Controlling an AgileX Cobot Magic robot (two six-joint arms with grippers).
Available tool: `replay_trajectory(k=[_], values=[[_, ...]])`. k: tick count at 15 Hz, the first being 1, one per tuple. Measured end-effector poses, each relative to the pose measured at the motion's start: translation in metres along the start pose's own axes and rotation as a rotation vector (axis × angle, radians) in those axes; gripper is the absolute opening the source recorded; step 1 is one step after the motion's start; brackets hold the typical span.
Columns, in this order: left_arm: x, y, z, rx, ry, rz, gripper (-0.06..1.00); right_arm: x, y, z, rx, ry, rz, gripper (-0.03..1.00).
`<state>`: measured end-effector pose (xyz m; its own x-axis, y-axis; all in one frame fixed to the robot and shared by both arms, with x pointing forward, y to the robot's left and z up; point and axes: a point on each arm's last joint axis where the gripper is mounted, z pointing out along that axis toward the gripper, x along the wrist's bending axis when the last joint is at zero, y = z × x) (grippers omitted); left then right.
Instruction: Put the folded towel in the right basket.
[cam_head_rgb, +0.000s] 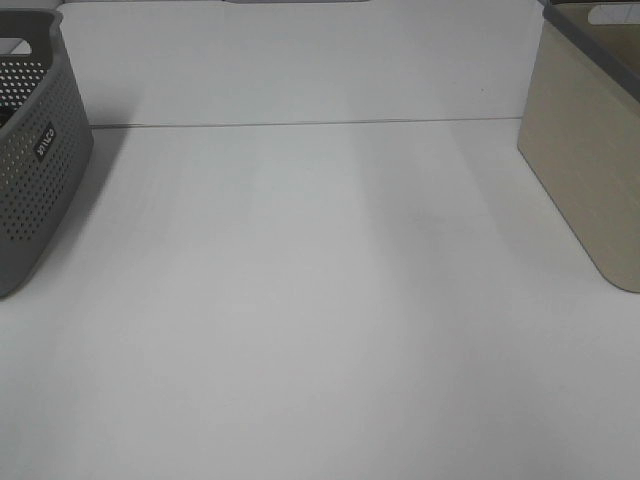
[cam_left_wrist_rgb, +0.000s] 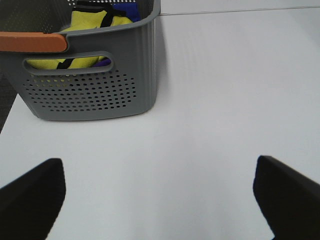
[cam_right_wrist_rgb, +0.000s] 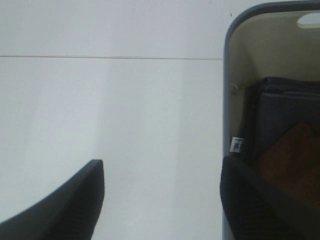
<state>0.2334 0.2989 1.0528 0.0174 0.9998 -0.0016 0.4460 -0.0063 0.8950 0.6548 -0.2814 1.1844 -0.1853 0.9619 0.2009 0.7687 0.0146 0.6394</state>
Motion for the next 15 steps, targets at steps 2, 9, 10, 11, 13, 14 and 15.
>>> replay_trajectory(k=[2,9,10,11,13,14,15], values=[[0.000,0.000,0.000,0.000,0.000,0.000,0.97,0.028,-0.001,-0.021,-0.031,-0.007,-0.063,0.63],[0.000,0.000,0.000,0.000,0.000,0.000,0.97,0.046,-0.105,-0.063,0.164,-0.054,-0.015,0.63],[0.000,0.000,0.000,0.000,0.000,0.000,0.97,0.044,-0.130,-0.062,0.220,-0.061,-0.007,0.63],[0.000,0.000,0.000,0.000,0.000,0.000,0.97,0.042,-0.156,-0.064,0.267,-0.067,0.000,0.63],[0.000,0.000,0.000,0.000,0.000,0.000,0.97,0.040,-0.205,-0.073,0.326,-0.081,0.004,0.63],[0.000,0.000,0.000,0.000,0.000,0.000,0.97,0.038,-0.230,-0.075,0.359,-0.092,0.004,0.63],[0.000,0.000,0.000,0.000,0.000,0.000,0.97,0.037,-0.252,-0.082,0.363,-0.106,-0.004,0.63]])
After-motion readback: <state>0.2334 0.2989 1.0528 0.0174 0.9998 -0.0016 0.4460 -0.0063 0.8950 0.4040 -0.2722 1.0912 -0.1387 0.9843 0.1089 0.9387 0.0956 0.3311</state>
